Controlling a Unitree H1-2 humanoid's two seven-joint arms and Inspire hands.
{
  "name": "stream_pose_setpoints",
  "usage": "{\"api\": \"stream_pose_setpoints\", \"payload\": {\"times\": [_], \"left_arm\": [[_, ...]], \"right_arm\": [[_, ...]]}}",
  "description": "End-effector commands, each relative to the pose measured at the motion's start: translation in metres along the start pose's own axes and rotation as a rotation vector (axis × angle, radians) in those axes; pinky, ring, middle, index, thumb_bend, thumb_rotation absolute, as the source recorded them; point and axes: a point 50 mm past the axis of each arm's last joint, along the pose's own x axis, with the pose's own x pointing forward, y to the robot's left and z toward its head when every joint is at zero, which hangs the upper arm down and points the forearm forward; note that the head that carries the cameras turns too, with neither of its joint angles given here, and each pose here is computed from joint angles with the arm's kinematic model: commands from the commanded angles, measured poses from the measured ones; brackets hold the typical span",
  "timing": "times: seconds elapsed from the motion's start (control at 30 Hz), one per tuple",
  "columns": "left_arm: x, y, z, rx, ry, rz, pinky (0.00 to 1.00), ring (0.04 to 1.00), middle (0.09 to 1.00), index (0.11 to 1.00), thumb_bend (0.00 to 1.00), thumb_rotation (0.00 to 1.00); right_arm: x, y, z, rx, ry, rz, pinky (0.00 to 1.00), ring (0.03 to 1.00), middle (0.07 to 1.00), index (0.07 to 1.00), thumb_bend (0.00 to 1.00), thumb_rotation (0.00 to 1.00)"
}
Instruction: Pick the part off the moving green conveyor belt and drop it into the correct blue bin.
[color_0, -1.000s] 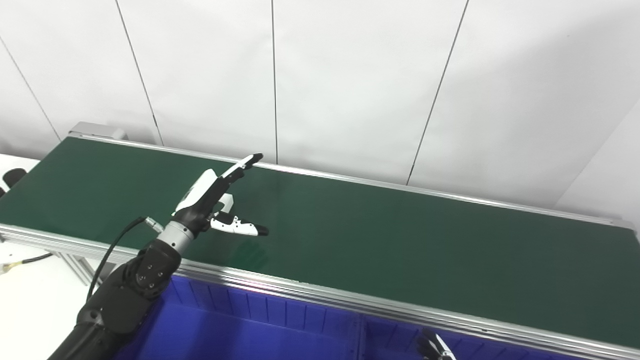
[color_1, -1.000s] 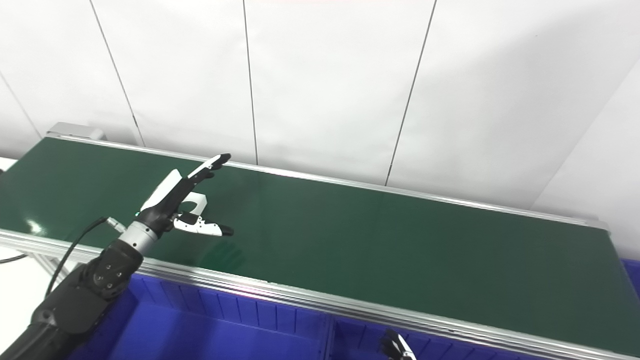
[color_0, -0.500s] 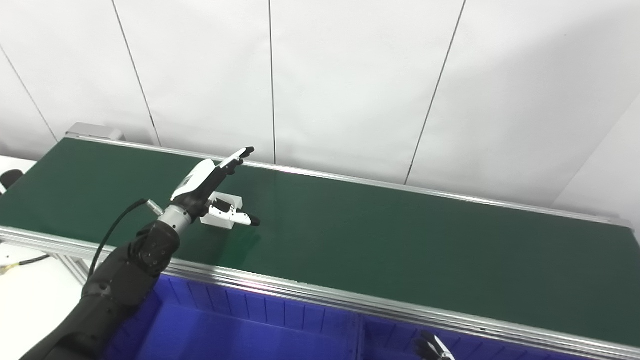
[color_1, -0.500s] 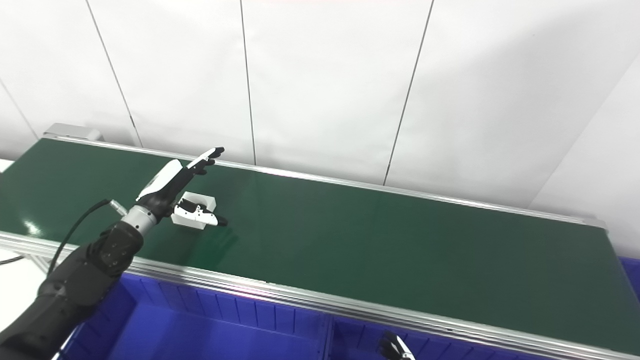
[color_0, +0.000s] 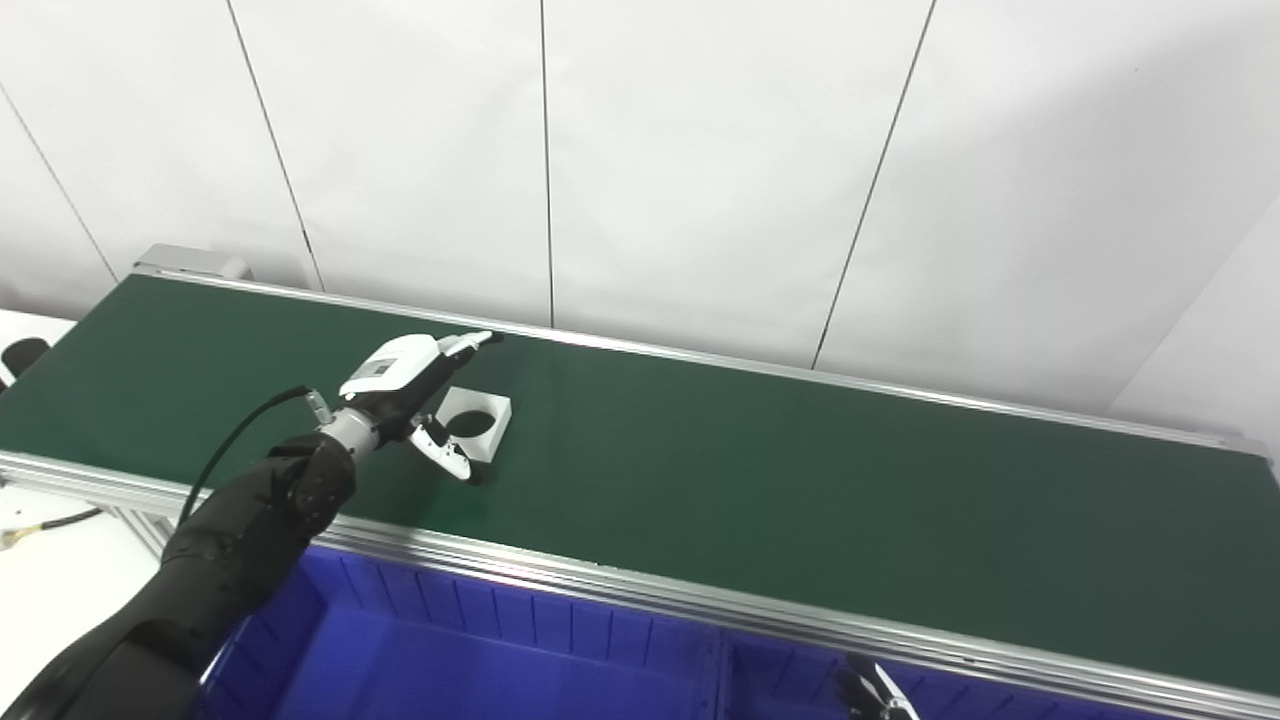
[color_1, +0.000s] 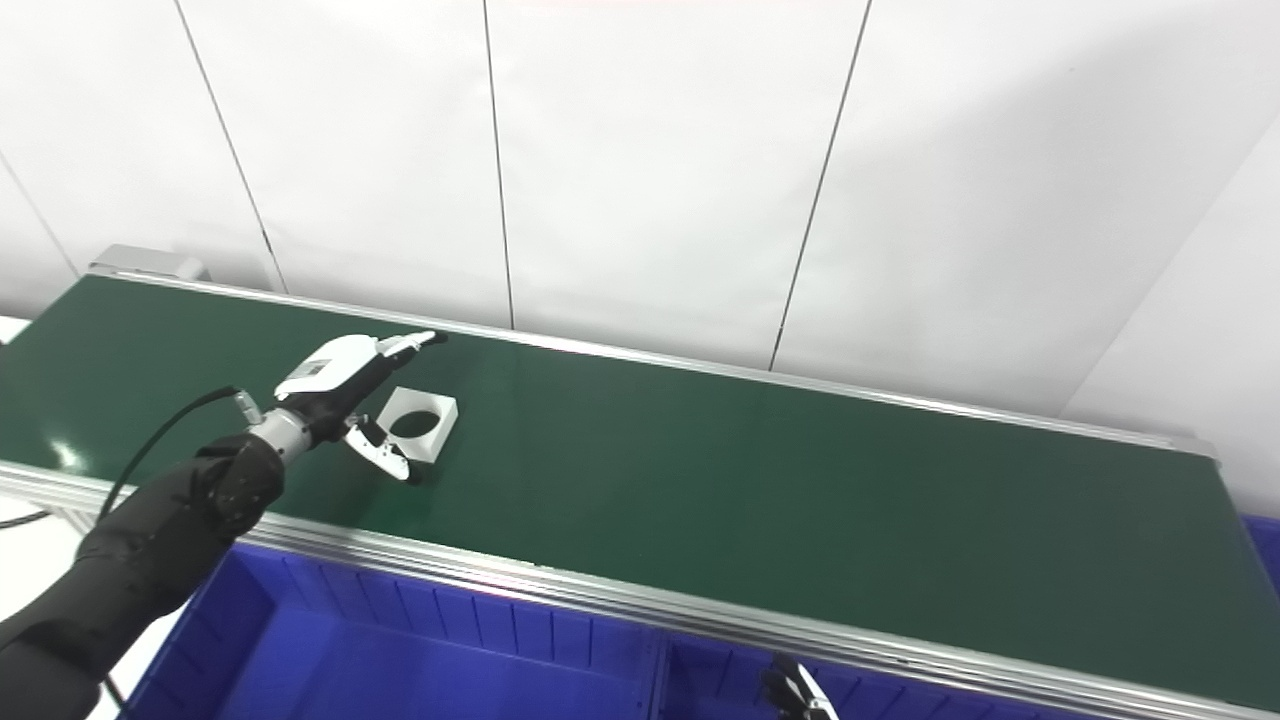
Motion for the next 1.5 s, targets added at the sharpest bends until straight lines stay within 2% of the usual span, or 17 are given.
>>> {"api": "stream_pose_setpoints", "payload": {"times": [0.0, 0.27, 0.43, 0.5, 0.57, 0.63, 0.67, 0.73, 0.83, 0.93, 1.13, 1.23, 1.27, 1.3, 1.33, 1.37, 1.47], "left_arm": [[0.015, 0.03, 0.008, 0.05, -0.012, 0.07, 1.0, 0.976, 0.966, 0.935, 0.93, 0.0], [0.023, 0.022, 0.013, 0.09, -0.019, 0.084, 1.0, 0.965, 0.954, 0.925, 0.88, 0.0], [0.03, 0.012, 0.017, 0.065, -0.053, 0.114, 0.91, 0.889, 0.892, 0.876, 0.71, 0.0], [0.032, 0.008, 0.018, 0.027, -0.059, 0.117, 0.81, 0.838, 0.846, 0.839, 0.65, 0.0], [0.033, 0.005, 0.02, 0.01, -0.07, 0.112, 0.64, 0.707, 0.747, 0.747, 0.6, 0.0], [0.034, 0.002, 0.023, -0.002, -0.075, 0.102, 0.6, 0.674, 0.72, 0.723, 0.58, 0.0], [0.035, 0.001, 0.023, -0.009, -0.075, 0.097, 0.51, 0.551, 0.622, 0.667, 0.54, 0.0], [0.035, -0.002, 0.026, -0.029, -0.074, 0.089, 0.4, 0.445, 0.543, 0.611, 0.51, 0.0], [0.035, -0.006, 0.028, -0.048, -0.078, 0.088, 0.44, 0.417, 0.516, 0.511, 0.5, 0.0], [0.034, -0.007, 0.029, -0.061, -0.084, 0.056, 0.49, 0.437, 0.518, 0.492, 0.5, 0.0], [0.034, -0.007, 0.031, -0.068, -0.098, 0.033, 0.48, 0.436, 0.515, 0.482, 0.5, 0.0], [0.031, -0.003, 0.033, -0.082, -0.123, 0.085, 0.46, 0.431, 0.517, 0.49, 0.5, 0.0], [0.029, -0.001, 0.034, -0.086, -0.132, 0.105, 0.42, 0.406, 0.497, 0.507, 0.5, 0.0], [0.024, 0.002, 0.039, -0.118, -0.16, 0.162, 0.39, 0.391, 0.485, 0.518, 0.5, 0.0], [0.02, 0.005, 0.042, -0.142, -0.179, 0.202, 0.28, 0.405, 0.492, 0.498, 0.5, 0.0], [0.015, 0.007, 0.045, -0.166, -0.199, 0.236, 0.27, 0.406, 0.493, 0.496, 0.5, 0.0], [-0.003, 0.013, 0.055, -0.233, -0.264, 0.332, 0.36, 0.402, 0.5, 0.513, 0.5, 0.0]], "right_arm": [[0.001, -0.002, 0.011, 0.008, -0.077, -0.009, 0.85, 0.858, 0.861, 0.908, 0.91, 0.27], [0.0, -0.002, 0.011, 0.004, -0.077, -0.006, 0.85, 0.856, 0.863, 0.915, 0.9, 0.27], [-0.001, -0.002, 0.011, 0.018, -0.074, -0.011, 0.86, 0.862, 0.869, 0.916, 0.91, 0.26], [-0.002, -0.002, 0.011, 0.015, -0.075, -0.011, 0.86, 0.862, 0.87, 0.915, 0.9, 0.26], [-0.002, -0.003, 0.011, 0.02, -0.074, -0.013, 0.88, 0.863, 0.873, 0.919, 0.9, 0.26], [-0.003, -0.003, 0.011, 0.023, -0.073, -0.014, 0.88, 0.863, 0.874, 0.92, 0.9, 0.26], [-0.004, -0.003, 0.011, 0.023, -0.072, -0.015, 0.88, 0.859, 0.876, 0.921, 0.9, 0.26], [-0.004, -0.004, 0.011, 0.028, -0.07, -0.017, 0.87, 0.856, 0.877, 0.923, 0.89, 0.27], [-0.004, -0.003, 0.011, 0.03, -0.069, -0.017, 0.86, 0.854, 0.874, 0.923, 0.89, 0.26], [-0.005, -0.003, 0.011, 0.033, -0.069, -0.019, 0.86, 0.854, 0.876, 0.925, 0.89, 0.26], [-0.005, -0.002, 0.011, 0.041, -0.068, -0.021, 0.86, 0.853, 0.877, 0.921, 0.89, 0.26], [-0.006, -0.002, 0.011, 0.037, -0.067, -0.02, 0.86, 0.851, 0.876, 0.921, 0.88, 0.27], [-0.006, -0.002, 0.011, 0.036, -0.066, -0.019, 0.86, 0.852, 0.877, 0.922, 0.88, 0.27], [-0.006, -0.001, 0.011, 0.038, -0.066, -0.018, 0.86, 0.852, 0.878, 0.923, 0.88, 0.27], [-0.006, -0.001, 0.011, 0.039, -0.066, -0.017, 0.87, 0.859, 0.878, 0.925, 0.88, 0.26], [-0.006, 0.0, 0.011, 0.038, -0.067, -0.018, 0.88, 0.86, 0.878, 0.925, 0.88, 0.26], [-0.005, 0.001, 0.013, 0.038, -0.073, -0.024, 0.88, 0.861, 0.876, 0.92, 0.89, 0.27]]}}
